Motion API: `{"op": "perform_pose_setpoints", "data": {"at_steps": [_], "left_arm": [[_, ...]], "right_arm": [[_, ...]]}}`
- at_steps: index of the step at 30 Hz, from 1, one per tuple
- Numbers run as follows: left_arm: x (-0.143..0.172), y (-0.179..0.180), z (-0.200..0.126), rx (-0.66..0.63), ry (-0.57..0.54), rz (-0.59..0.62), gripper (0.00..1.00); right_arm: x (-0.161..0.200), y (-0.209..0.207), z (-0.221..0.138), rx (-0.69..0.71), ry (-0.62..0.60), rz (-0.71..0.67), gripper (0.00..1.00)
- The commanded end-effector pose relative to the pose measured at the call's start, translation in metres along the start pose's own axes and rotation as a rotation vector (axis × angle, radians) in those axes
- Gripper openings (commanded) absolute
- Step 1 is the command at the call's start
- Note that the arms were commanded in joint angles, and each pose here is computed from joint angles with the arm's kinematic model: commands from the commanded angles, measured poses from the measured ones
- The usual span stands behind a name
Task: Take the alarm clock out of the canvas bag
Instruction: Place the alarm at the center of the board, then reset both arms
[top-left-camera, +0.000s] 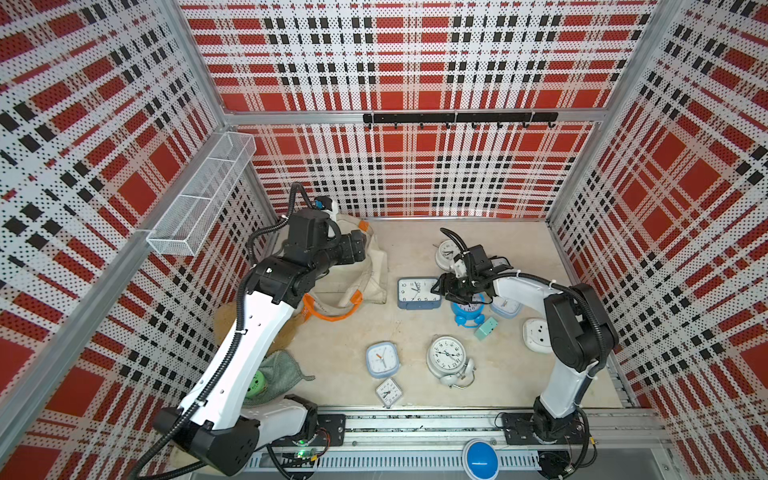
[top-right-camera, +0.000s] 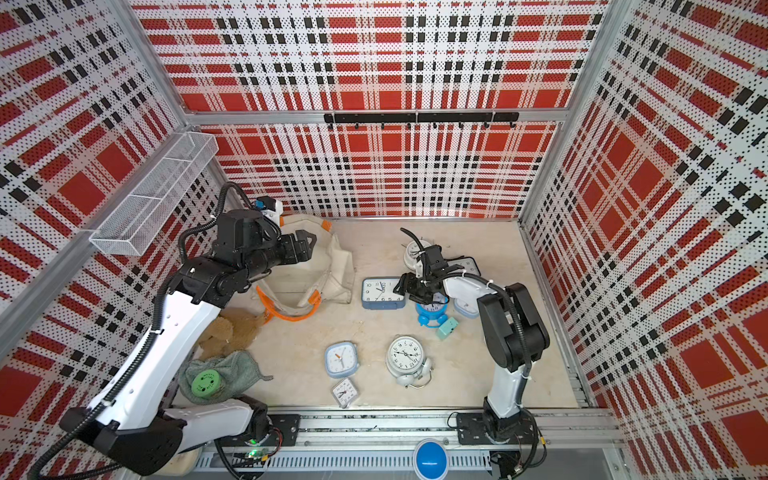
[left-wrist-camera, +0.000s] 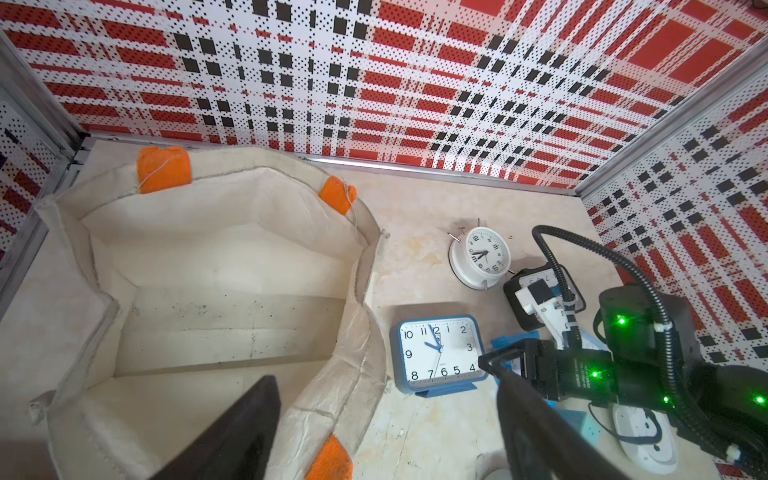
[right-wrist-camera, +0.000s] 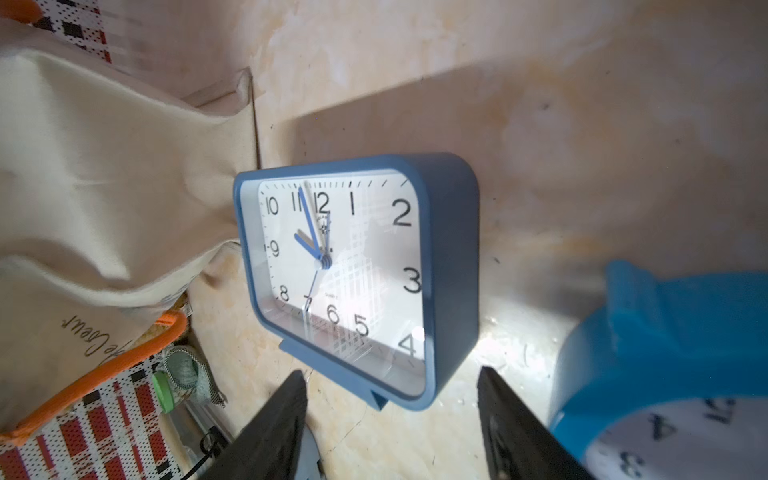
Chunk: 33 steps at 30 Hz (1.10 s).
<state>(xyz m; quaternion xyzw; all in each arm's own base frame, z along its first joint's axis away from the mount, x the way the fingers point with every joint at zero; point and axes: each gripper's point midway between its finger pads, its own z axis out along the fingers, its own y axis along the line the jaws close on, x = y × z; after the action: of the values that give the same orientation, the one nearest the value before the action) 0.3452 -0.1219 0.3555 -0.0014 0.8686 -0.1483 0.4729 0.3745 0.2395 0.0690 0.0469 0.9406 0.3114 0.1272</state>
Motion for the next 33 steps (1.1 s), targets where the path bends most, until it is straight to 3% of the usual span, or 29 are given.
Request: {"op": "perform_pose_setpoints", "data": {"at_steps": [1, 5, 12, 13, 14, 18, 25, 29, 33], "left_arm": [[0.008, 0.017, 0.002, -0.063, 0.01, -0.035, 0.86], [0.018, 0.038, 0.01, -0.118, -0.002, -0.067, 0.89], [0.011, 0.097, 0.026, -0.193, -0.209, -0.064, 0.95], [0.013, 0.108, 0.032, -0.221, -0.219, 0.056, 0.96], [0.015, 0.116, 0.037, -0.214, -0.249, -0.04, 0.97], [0.034, 0.126, 0.064, -0.206, -0.314, 0.1, 0.99], [0.088, 0.123, 0.105, -0.168, -0.315, 0.342, 1.0], [0.123, 0.154, 0.118, -0.214, -0.288, 0.267, 0.99], [0.132, 0.168, 0.123, -0.211, -0.305, 0.201, 0.99]], "right_arm": [[-0.017, 0.004, -0.008, 0.045, -0.052, -0.045, 0.68], [-0.034, 0.021, -0.047, 0.066, -0.163, -0.129, 0.69], [-0.065, 0.061, -0.187, 0.178, -0.549, -0.518, 0.73], [-0.067, 0.06, -0.206, 0.204, -0.6, -0.547, 0.76], [-0.069, 0.055, -0.221, 0.228, -0.644, -0.558, 0.77], [-0.073, 0.015, -0.262, 0.327, -0.802, -0.522, 0.83], [-0.067, -0.085, -0.258, 0.467, -0.932, -0.372, 0.87], [-0.062, -0.116, -0.237, 0.513, -0.963, -0.418, 0.92], [-0.065, -0.139, -0.216, 0.554, -0.997, -0.435, 0.98]]}}
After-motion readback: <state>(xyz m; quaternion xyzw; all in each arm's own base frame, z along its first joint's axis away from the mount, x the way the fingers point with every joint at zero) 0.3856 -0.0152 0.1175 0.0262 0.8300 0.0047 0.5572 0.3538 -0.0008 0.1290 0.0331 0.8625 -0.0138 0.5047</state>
